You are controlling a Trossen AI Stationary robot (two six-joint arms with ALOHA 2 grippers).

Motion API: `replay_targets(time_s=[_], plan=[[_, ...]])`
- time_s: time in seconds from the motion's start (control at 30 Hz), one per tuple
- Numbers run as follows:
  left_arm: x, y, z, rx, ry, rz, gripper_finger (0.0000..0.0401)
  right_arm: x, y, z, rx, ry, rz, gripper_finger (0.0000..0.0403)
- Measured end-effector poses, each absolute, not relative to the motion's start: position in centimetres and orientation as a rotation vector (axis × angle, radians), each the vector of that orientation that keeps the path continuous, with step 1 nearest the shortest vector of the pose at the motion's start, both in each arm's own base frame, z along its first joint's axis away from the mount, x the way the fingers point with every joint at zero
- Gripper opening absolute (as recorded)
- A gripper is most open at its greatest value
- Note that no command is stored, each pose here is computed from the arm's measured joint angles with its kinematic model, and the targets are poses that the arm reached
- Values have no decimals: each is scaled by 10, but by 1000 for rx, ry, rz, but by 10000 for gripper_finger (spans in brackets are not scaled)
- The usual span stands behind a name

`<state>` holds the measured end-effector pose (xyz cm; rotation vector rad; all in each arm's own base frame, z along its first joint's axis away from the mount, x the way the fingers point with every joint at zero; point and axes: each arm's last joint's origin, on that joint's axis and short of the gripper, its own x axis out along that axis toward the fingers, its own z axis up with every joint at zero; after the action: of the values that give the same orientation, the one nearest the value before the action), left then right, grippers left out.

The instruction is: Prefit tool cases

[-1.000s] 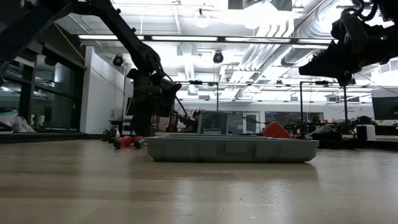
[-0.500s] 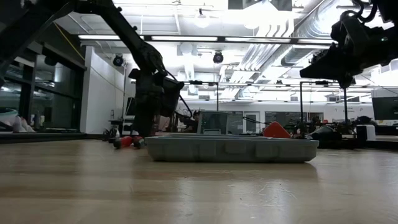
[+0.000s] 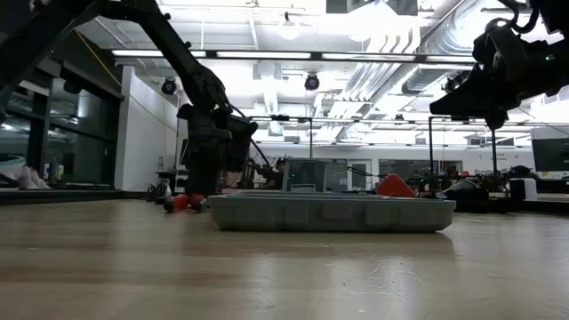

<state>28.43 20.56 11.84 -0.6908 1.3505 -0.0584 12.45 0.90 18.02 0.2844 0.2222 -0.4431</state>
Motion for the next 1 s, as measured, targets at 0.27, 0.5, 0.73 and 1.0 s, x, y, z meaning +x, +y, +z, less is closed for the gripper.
replay_targets(time_s=[0.27, 0.5, 0.73, 1.0], plan=[[294, 197, 119, -638, 1342, -77, 62, 128, 10, 175, 286, 264, -456, 0], [308, 187, 120, -530, 1290, -146, 14, 134, 11, 168, 289, 310, -471, 0], [308, 185, 130, -477, 1279, -127, 1, 142, 12, 166, 283, 306, -470, 0], [306, 184, 148, -440, 1237, -126, 0, 150, 14, 162, 288, 313, -465, 0]])
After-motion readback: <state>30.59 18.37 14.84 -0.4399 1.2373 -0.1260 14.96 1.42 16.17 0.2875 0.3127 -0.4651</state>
